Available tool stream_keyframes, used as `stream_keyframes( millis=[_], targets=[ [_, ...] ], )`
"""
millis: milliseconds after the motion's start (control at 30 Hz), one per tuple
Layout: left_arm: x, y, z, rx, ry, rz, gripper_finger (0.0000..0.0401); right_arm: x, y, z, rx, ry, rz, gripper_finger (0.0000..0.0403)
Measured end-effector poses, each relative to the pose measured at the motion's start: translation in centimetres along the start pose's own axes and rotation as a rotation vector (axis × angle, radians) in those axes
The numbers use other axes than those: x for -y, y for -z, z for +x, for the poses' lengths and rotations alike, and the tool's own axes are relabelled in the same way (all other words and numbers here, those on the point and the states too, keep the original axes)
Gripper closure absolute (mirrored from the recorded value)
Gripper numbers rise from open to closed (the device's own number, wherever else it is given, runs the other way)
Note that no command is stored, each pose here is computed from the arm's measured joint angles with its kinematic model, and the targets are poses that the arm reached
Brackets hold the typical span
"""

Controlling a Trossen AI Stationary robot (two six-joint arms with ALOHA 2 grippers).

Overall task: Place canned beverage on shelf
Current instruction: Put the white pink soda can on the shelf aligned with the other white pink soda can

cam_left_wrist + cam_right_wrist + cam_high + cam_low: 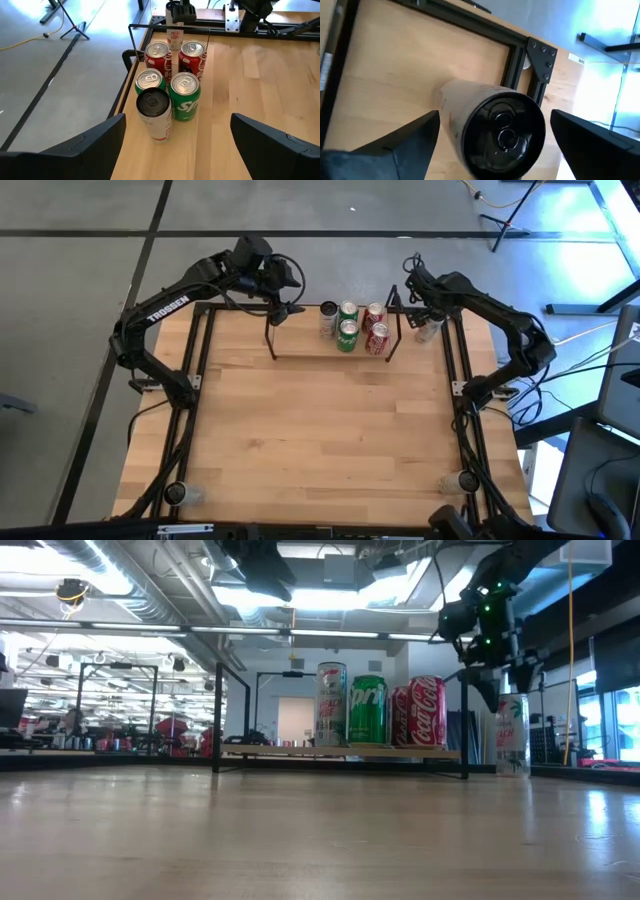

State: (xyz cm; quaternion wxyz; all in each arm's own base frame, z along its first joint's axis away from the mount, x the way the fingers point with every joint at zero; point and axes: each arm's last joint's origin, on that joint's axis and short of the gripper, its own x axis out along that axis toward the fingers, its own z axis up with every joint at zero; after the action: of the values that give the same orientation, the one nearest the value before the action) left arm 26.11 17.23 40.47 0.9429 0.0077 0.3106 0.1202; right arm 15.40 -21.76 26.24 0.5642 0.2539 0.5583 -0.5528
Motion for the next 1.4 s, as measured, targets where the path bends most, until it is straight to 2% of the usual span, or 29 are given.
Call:
stream_keyframes(
  millis=[200,433,600,933,1233,1400],
  targets=[
    [0.0,0.0,0.0,-0.003,-0.007,-0.001,0.0055,0.4,-0.4,1.2,-0.062,-0.020,-0.027,0.0069],
    [-0.1,0.0,0.0,-0.008,-0.024,-0.002,0.0055,0.5,-0.2,0.9,-0.068,-0.046,-0.080,0.0159],
    [-0.2,0.1,0.0,-0.021,-0.066,-0.002,0.0055,0.8,0.4,0.3,-0.084,-0.069,-0.090,0.0158],
    [-0.2,0.1,0.0,-0.025,-0.078,-0.003,0.0055,2.2,2.6,-3.1,-0.028,-0.221,-0.061,0.0155],
    [-0.4,0.1,0.0,-0.037,-0.129,-0.002,0.0055,0.3,5.7,-6.0,-0.045,-0.268,-0.235,0.0155],
    [-0.4,0.1,0.0,-0.036,-0.129,-0.014,0.0055,-1.9,7.1,-7.1,-0.057,-0.370,-0.338,0.0160]
  ],
)
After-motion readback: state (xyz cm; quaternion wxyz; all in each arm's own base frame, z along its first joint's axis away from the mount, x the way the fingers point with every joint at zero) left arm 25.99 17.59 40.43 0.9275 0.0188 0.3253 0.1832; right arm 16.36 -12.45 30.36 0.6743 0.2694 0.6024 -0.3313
